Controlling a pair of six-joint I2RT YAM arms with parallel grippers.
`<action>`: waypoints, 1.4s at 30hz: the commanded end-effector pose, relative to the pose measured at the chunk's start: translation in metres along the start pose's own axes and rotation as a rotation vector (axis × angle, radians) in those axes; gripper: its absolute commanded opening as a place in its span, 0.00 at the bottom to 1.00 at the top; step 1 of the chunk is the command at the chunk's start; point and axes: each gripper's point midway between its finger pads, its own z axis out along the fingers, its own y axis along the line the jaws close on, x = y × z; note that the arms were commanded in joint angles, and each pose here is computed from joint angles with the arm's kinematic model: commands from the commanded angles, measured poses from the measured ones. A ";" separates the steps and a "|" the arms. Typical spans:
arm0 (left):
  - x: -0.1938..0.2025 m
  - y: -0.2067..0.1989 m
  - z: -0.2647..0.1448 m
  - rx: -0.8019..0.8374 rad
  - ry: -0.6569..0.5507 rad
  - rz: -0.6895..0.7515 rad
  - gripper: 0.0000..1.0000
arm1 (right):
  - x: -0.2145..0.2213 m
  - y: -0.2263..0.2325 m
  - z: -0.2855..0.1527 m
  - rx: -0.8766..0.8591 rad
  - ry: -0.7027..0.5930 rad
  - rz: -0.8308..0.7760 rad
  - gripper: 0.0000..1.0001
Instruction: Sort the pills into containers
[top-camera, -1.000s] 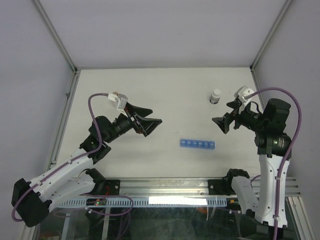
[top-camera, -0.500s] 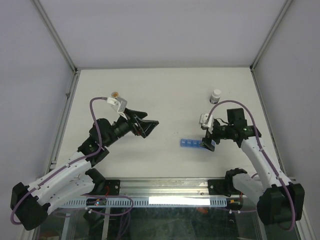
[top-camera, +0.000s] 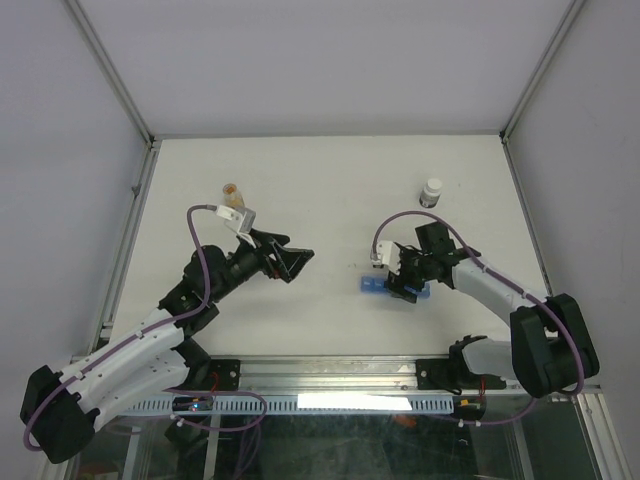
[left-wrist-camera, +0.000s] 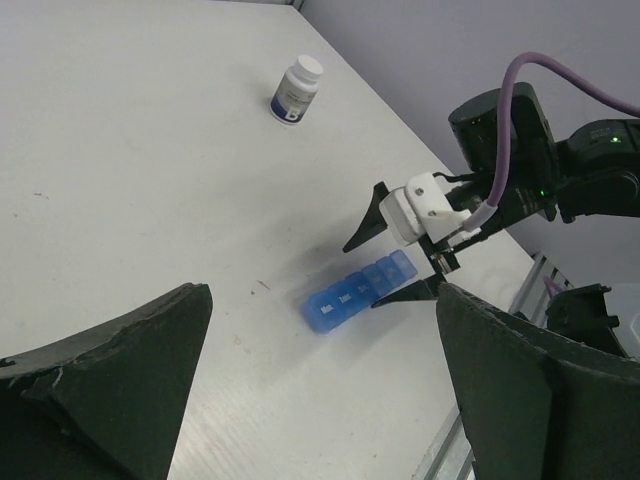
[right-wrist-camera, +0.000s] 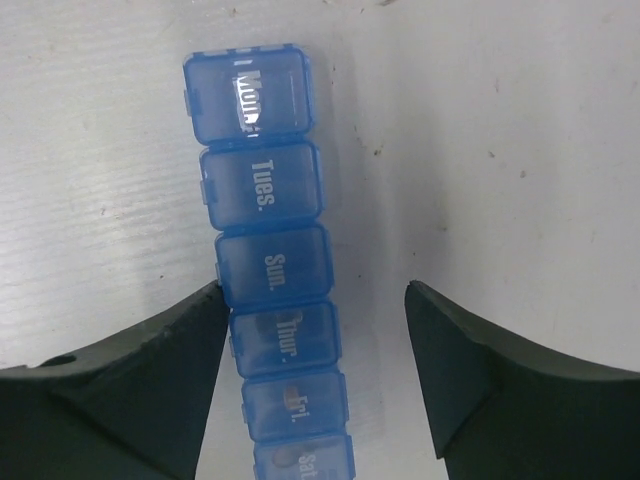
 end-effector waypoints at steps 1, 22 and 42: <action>-0.011 -0.001 -0.001 0.013 -0.060 0.007 0.99 | 0.000 -0.014 0.007 0.062 0.027 0.000 0.68; -0.001 -0.001 -0.002 0.033 -0.042 0.001 0.99 | 0.069 -0.129 -0.052 0.499 0.123 0.599 0.45; -0.020 -0.015 -0.002 0.062 -0.056 0.018 0.99 | 0.069 -0.212 -0.169 0.726 0.022 0.723 0.92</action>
